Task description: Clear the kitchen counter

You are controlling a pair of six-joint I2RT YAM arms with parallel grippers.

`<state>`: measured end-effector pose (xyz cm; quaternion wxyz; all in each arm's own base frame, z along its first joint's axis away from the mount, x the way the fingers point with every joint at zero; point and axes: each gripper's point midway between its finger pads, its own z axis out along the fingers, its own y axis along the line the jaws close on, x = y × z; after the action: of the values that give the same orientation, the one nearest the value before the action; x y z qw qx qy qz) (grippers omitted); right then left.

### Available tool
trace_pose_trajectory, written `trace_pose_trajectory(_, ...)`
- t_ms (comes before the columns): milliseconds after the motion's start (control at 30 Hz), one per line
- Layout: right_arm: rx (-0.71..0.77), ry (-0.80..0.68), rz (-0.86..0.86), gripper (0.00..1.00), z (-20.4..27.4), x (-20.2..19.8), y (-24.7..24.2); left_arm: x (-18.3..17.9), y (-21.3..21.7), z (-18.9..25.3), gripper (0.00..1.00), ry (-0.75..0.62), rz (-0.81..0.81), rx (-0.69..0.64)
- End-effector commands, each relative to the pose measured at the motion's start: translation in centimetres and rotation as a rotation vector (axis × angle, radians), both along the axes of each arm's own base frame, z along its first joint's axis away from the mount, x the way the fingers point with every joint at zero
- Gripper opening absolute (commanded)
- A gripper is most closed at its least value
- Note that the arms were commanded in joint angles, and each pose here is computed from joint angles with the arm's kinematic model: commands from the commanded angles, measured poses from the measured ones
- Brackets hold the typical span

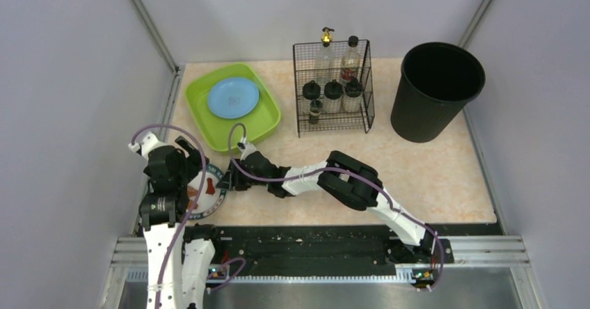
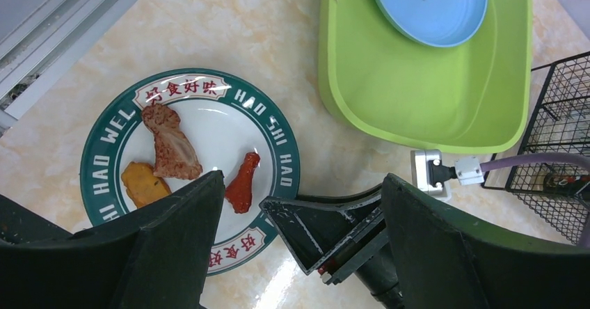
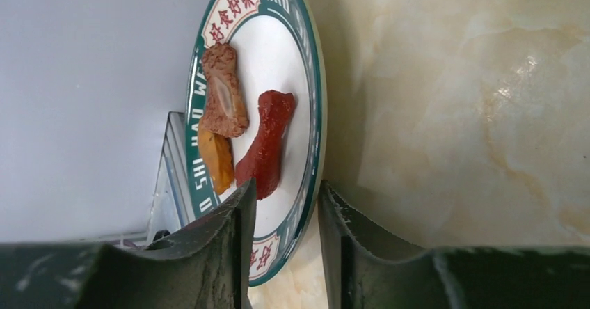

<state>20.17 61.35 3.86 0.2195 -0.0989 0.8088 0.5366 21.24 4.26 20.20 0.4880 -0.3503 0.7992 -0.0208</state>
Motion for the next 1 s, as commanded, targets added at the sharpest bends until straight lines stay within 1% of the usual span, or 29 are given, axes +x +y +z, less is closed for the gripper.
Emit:
trace_pose_trajectory(0, 0.015, 0.008, 0.018, 0.34, -0.1, -0.8, 1.1, 0.7, -0.1, 1.1, 0.87, -0.057, -0.02, 0.014)
trace_pose_trajectory(200, 0.019, 0.008, 0.023, 0.23, 0.1, -0.7, 1.4, 0.7, -0.2, 1.1, 0.87, -0.06, -0.023, 0.012)
trace_pose_trajectory(333, 0.012, 0.004, 0.035, 0.1, 0.4, -0.7, 1.8, 0.7, -0.2, 1.1, 0.87, -0.062, -0.024, 0.012)
trace_pose_trajectory(400, 0.006, 0.001, 0.037, 0.0, 0.3, -0.7, 1.7, 0.7, -0.2, 1.1, 0.87, -0.063, -0.025, 0.012)
trace_pose_trajectory(767, 0.0, -0.04, 0.043, 0.0, 2.2, -0.9, 0.3, 0.7, -0.4, 1.2, 0.87, -0.067, -0.032, 0.01)
trace_pose_trajectory(967, 0.03, -0.011, 0.06, 0.0, 3.4, -0.8, -1.6, 0.7, -0.4, 1.3, 0.87, -0.072, -0.036, 0.011)
